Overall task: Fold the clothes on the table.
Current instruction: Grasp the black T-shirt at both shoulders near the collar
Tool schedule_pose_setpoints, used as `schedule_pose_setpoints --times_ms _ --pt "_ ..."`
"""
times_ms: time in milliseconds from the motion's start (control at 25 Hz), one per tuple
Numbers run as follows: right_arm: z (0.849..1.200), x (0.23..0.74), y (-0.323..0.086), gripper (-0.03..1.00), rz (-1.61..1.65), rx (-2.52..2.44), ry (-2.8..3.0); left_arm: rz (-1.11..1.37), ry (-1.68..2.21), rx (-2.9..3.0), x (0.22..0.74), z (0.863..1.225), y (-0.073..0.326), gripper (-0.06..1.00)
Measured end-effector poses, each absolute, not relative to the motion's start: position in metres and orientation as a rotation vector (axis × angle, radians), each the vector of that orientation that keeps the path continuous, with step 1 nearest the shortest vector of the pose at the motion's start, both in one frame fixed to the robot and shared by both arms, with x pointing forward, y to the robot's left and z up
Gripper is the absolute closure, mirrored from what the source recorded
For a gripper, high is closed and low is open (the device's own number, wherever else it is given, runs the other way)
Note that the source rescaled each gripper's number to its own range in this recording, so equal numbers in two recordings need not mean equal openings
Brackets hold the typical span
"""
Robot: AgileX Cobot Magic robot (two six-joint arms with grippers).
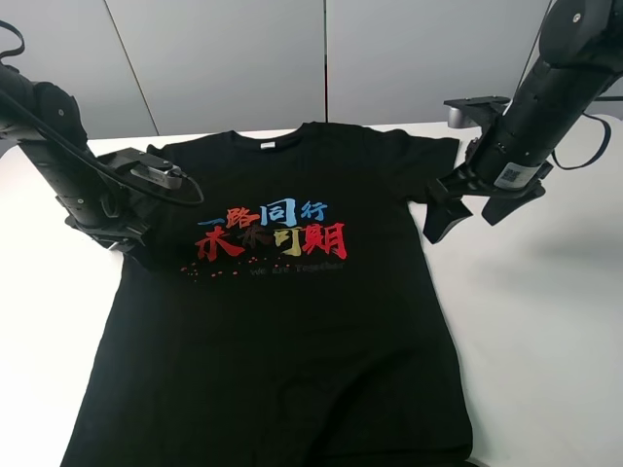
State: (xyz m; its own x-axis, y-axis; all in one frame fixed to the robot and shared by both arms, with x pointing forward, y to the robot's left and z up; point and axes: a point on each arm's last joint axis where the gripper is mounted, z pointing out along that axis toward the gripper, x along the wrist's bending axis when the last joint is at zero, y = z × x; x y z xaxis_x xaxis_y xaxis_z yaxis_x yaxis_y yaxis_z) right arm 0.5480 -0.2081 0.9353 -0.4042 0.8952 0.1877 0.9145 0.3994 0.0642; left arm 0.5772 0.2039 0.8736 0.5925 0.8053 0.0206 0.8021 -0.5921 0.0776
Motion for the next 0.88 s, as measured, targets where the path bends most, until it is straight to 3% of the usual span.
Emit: schedule_pose_setpoints --times_ms 800,880 --pt "0.9353 0.5483 -0.2080 -0.03 -0.244 -1.633 -2.530 0.090 1.386 2.744 0.5790 0.8676 0.2033 -0.05" --pt "0.9353 0.5487 -0.2079 -0.03 -0.248 -1.635 -2.533 0.090 1.386 2.744 0.5790 0.8676 0.2033 -0.01"
